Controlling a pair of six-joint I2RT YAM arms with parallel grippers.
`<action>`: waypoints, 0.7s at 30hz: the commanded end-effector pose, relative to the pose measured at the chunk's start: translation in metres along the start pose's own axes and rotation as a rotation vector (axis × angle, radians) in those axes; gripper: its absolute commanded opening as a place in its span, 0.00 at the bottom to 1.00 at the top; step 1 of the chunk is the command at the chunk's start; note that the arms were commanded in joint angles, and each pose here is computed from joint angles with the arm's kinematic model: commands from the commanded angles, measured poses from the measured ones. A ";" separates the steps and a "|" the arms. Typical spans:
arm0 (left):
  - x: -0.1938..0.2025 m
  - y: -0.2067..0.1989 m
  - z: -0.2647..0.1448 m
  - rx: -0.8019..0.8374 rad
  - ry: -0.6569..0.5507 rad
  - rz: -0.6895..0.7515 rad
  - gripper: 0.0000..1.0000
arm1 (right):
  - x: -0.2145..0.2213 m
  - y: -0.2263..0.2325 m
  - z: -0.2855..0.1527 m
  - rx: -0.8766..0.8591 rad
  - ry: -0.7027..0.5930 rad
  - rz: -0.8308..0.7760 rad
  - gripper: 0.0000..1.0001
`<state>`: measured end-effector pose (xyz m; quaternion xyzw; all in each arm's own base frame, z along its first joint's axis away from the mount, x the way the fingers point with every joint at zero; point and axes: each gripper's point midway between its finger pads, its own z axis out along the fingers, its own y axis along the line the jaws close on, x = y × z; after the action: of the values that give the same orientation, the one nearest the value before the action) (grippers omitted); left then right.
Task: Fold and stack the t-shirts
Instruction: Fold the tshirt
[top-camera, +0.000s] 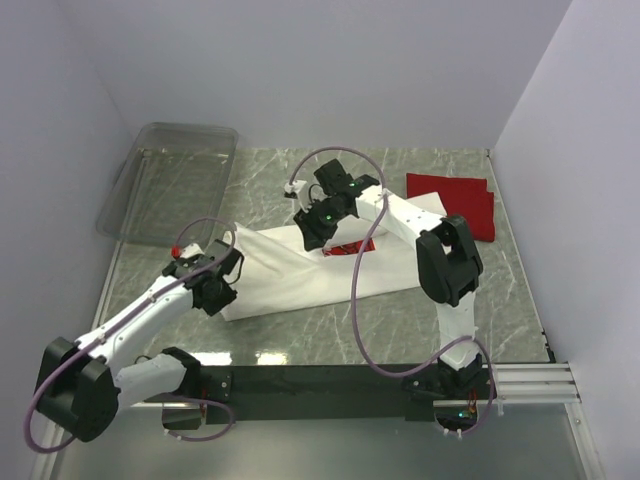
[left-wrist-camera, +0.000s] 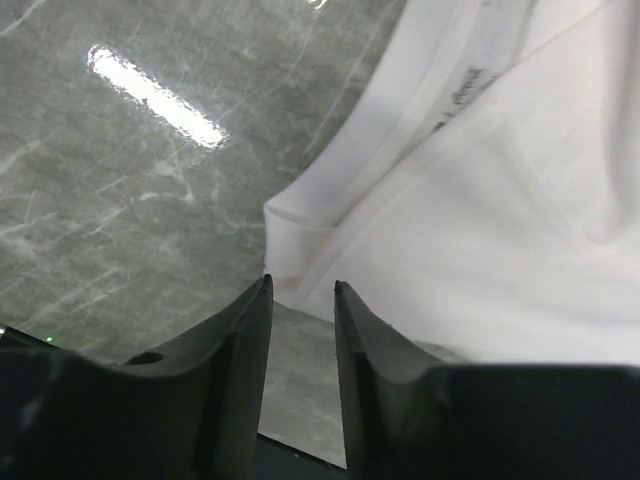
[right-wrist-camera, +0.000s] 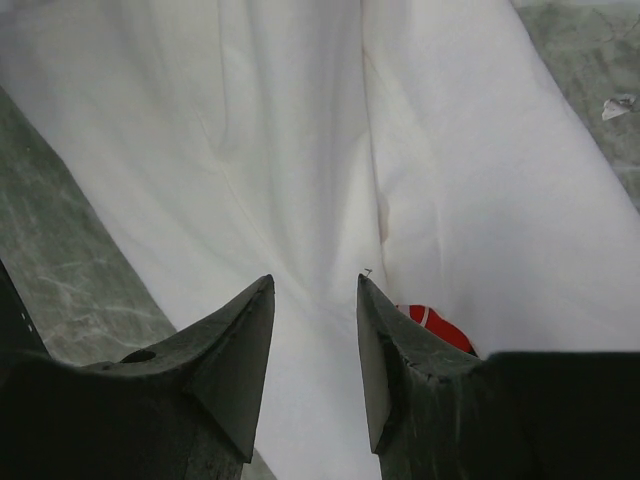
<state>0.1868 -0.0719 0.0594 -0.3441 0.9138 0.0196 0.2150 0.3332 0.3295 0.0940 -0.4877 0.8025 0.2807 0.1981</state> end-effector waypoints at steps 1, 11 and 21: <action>-0.023 -0.019 -0.030 0.133 -0.076 -0.008 0.38 | -0.019 -0.004 0.009 0.029 -0.033 0.011 0.46; -0.065 -0.078 -0.091 0.654 -0.343 0.054 0.88 | -0.022 -0.004 0.028 -0.017 -0.034 0.073 0.46; -0.069 -0.084 -0.085 0.610 -0.329 0.037 0.88 | -0.034 0.022 0.055 -0.056 -0.007 0.012 0.47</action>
<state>0.2487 -0.1066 0.1527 -0.2387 0.8570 -0.1701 0.4239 0.3296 0.3737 0.0693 -0.4729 0.8075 0.3108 0.1665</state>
